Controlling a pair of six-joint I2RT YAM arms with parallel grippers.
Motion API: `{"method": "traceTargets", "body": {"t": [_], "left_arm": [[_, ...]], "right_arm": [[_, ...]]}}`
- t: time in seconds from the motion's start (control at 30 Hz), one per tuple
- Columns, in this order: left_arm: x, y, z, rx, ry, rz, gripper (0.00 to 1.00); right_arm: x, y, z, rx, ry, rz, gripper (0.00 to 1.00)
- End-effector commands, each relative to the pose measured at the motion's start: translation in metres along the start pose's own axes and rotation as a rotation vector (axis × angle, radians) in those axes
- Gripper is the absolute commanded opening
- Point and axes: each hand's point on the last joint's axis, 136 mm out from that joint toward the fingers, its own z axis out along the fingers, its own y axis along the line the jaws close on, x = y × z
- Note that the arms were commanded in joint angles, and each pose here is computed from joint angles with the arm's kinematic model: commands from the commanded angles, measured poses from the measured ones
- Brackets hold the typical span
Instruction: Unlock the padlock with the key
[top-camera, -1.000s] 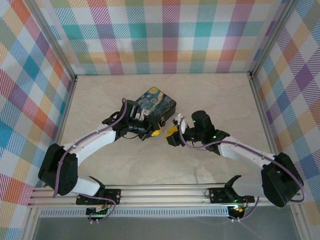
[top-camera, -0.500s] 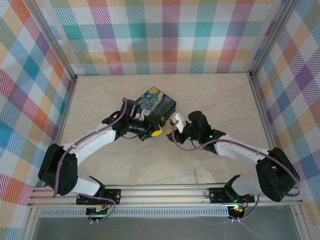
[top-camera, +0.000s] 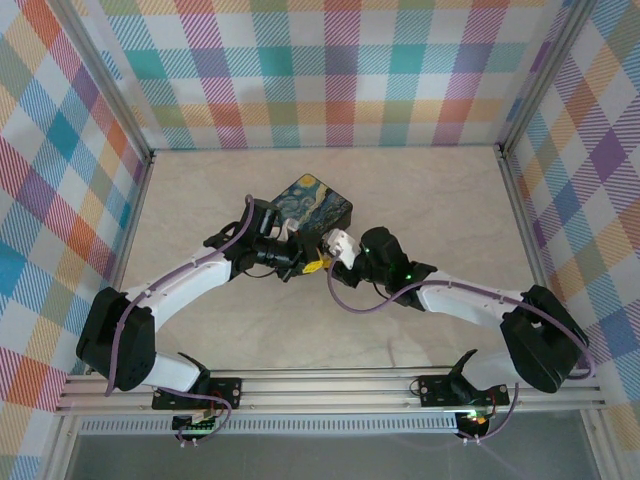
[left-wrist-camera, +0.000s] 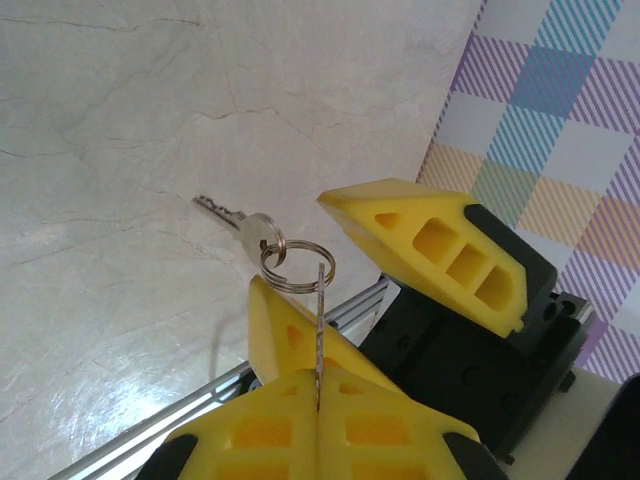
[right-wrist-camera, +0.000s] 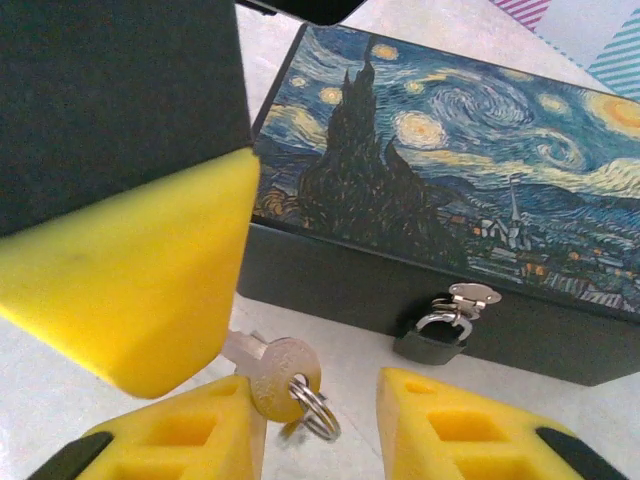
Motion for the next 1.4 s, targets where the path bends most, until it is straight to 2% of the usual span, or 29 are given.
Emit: {"method": "traceTargets", "body": {"t": [0.0, 0.23, 0.53, 0.63, 0.67, 0.83, 0.9, 1.1, 1.23, 1.37], "left_arm": [[0.005, -0.014, -0.01, 0.03, 0.012, 0.013, 0.0], [0.005, -0.019, -0.012, 0.044, 0.01, 0.016, 0.0], [0.004, -0.012, -0.009, 0.024, 0.007, -0.003, 0.0], [0.002, -0.012, -0.01, 0.022, -0.005, 0.003, 0.0], [0.001, -0.012, -0.011, 0.019, -0.008, 0.004, 0.02], [-0.004, -0.006, -0.017, -0.021, -0.036, 0.005, 0.33], [-0.007, -0.006, -0.021, -0.027, -0.05, 0.021, 0.38], [-0.008, 0.001, -0.038, -0.084, -0.081, 0.166, 0.38], [-0.009, -0.005, -0.05, -0.069, -0.093, 0.331, 0.37], [-0.001, -0.024, -0.06, -0.009, -0.097, 0.555, 0.37]], "right_arm": [[-0.023, -0.01, 0.002, 0.048, -0.062, -0.047, 0.3], [-0.027, -0.005, 0.006, 0.036, -0.074, -0.065, 0.23], [-0.03, 0.004, 0.007, 0.021, -0.079, -0.087, 0.01], [-0.029, 0.009, 0.005, -0.001, -0.07, -0.084, 0.0], [-0.029, 0.01, 0.004, -0.007, -0.068, -0.082, 0.0], [-0.019, 0.023, 0.0, -0.084, -0.017, -0.063, 0.0], [-0.014, 0.031, -0.001, -0.132, 0.016, -0.045, 0.0], [-0.012, 0.055, -0.009, -0.311, 0.095, 0.058, 0.0], [-0.009, 0.073, -0.017, -0.442, 0.147, 0.124, 0.0], [-0.007, 0.085, -0.025, -0.563, 0.192, 0.194, 0.0]]}}
